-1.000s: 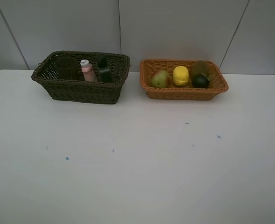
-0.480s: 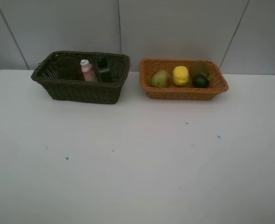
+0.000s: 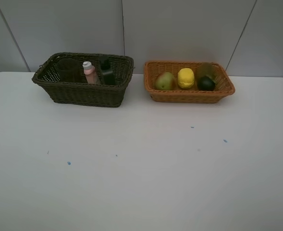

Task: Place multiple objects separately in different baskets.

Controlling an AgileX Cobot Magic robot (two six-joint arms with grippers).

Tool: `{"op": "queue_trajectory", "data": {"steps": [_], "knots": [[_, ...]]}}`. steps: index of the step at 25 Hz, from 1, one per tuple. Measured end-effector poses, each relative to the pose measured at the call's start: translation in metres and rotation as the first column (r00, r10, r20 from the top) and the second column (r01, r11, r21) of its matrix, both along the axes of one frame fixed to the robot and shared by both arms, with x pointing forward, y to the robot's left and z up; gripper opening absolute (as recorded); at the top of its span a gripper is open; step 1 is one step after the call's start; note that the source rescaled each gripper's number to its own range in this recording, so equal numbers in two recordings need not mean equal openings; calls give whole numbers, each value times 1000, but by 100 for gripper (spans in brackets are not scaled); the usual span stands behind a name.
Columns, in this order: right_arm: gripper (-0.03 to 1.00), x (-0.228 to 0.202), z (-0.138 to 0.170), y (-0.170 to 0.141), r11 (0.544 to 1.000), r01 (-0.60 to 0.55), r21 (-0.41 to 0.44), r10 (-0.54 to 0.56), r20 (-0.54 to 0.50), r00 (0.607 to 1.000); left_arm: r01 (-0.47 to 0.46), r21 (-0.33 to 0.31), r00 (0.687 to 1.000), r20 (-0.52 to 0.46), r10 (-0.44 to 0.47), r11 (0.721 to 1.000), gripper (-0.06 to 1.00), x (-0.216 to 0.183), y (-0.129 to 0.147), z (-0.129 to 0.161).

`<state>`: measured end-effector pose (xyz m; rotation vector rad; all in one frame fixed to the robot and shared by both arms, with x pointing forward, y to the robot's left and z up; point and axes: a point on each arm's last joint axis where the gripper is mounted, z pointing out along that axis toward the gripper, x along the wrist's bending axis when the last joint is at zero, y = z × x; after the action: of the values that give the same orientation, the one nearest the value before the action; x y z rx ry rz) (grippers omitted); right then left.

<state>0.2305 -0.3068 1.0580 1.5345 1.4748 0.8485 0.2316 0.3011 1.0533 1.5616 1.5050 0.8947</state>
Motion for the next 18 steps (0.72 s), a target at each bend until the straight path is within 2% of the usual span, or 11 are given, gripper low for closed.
{"op": "queue_trajectory", "data": {"steps": [18], "knots": [[99, 0, 0, 0, 1000, 0, 0, 0, 0, 1000, 0, 0, 1000, 0, 0, 1000, 96, 0, 0, 0]]}}
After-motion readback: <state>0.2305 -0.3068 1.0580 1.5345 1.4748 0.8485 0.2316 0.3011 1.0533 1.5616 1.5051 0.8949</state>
